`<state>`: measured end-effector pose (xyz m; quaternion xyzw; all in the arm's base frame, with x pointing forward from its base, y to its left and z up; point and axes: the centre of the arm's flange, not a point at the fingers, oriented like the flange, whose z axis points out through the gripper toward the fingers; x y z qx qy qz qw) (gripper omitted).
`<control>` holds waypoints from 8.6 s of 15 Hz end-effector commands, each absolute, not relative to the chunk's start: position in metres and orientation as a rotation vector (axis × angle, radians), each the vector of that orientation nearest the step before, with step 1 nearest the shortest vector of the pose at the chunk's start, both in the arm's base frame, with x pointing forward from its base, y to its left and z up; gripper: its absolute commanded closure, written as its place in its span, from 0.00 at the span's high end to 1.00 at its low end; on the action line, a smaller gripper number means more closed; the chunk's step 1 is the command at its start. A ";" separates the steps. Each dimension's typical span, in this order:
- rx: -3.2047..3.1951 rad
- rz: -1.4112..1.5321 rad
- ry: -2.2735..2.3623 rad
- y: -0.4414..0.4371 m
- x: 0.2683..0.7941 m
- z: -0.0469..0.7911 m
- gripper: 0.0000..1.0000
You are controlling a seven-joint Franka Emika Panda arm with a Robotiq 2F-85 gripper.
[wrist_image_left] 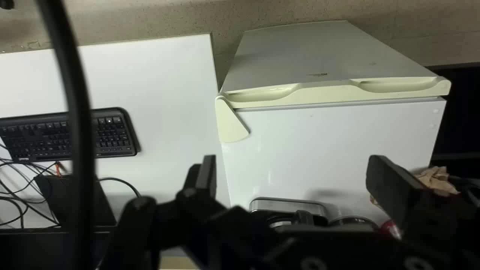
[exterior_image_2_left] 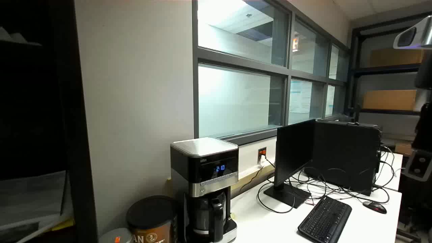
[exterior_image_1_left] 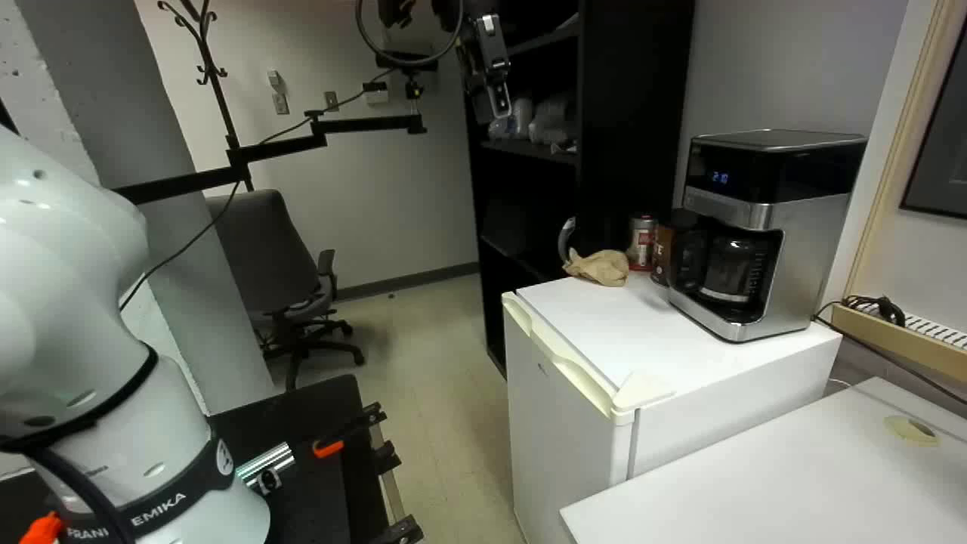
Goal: Turn on the coffee maker
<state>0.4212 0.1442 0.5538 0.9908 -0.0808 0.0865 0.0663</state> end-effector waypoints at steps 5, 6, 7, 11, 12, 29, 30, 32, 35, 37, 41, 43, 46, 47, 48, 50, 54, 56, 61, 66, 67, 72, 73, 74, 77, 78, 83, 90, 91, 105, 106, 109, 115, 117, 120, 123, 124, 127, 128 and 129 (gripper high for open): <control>2.988 0.261 -0.244 0.144 0.421 0.554 1.00; 2.988 0.261 -0.243 0.144 0.421 0.554 1.00; 2.987 0.273 -0.243 0.144 0.425 0.553 1.00; 2.960 0.278 -0.219 0.141 0.455 0.540 1.00; 2.944 0.270 -0.195 0.142 0.466 0.533 1.00; 2.608 0.366 0.250 0.148 0.602 0.423 0.00; 2.581 0.400 0.289 0.151 0.611 0.417 0.00; 2.524 0.457 0.376 0.158 0.624 0.407 0.00; 2.428 0.543 0.515 0.169 0.640 0.395 0.00; 2.363 0.598 0.633 0.178 0.646 0.386 0.00; 2.268 0.679 0.821 0.192 0.657 0.371 0.00; 2.239 0.701 0.885 0.196 0.663 0.364 0.00; 2.200 0.717 0.961 0.200 0.672 0.354 0.00; 2.192 0.717 0.981 0.200 0.675 0.351 0.00; 2.181 0.720 0.999 0.201 0.679 0.349 0.00; 2.165 0.724 1.030 0.204 0.685 0.345 0.00; 2.133 0.733 1.070 0.209 0.697 0.340 0.00; 2.122 0.737 1.084 0.212 0.702 0.339 0.00; 2.100 0.749 1.104 0.217 0.716 0.334 0.00; 2.094 0.753 1.110 0.221 0.732 0.325 0.00; 2.092 0.753 1.110 0.222 0.735 0.324 0.00; 2.082 0.760 1.116 0.230 0.746 0.316 0.00; 2.081 0.764 1.117 0.231 0.747 0.315 0.00; 2.079 0.767 1.117 0.233 0.749 0.314 0.00; 2.068 0.775 1.121 0.237 0.754 0.313 0.00; 2.066 0.775 1.121 0.238 0.756 0.312 0.00; 2.062 0.776 1.113 0.238 0.762 0.312 0.00; 2.063 0.759 1.110 0.233 0.763 0.314 0.00; 2.063 0.758 1.110 0.232 0.763 0.314 0.00; 2.035 0.756 1.099 0.226 0.757 0.322 0.00; 2.031 0.755 1.099 0.225 0.756 0.322 0.00; 2.020 0.758 1.098 0.225 0.755 0.325 0.00; 2.013 0.759 1.094 0.224 0.755 0.328 0.00; 2.015 0.756 1.093 0.223 0.755 0.327 0.00; 2.022 0.750 1.092 0.222 0.754 0.326 0.00; 2.048 0.730 1.091 0.223 0.745 0.327 0.00; 2.060 0.721 1.096 0.222 0.738 0.327 0.00; 2.074 0.703 1.105 0.220 0.720 0.329 0.00; 2.078 0.695 1.114 0.220 0.712 0.330 0.00; 2.086 0.683 1.120 0.220 0.704 0.332 0.00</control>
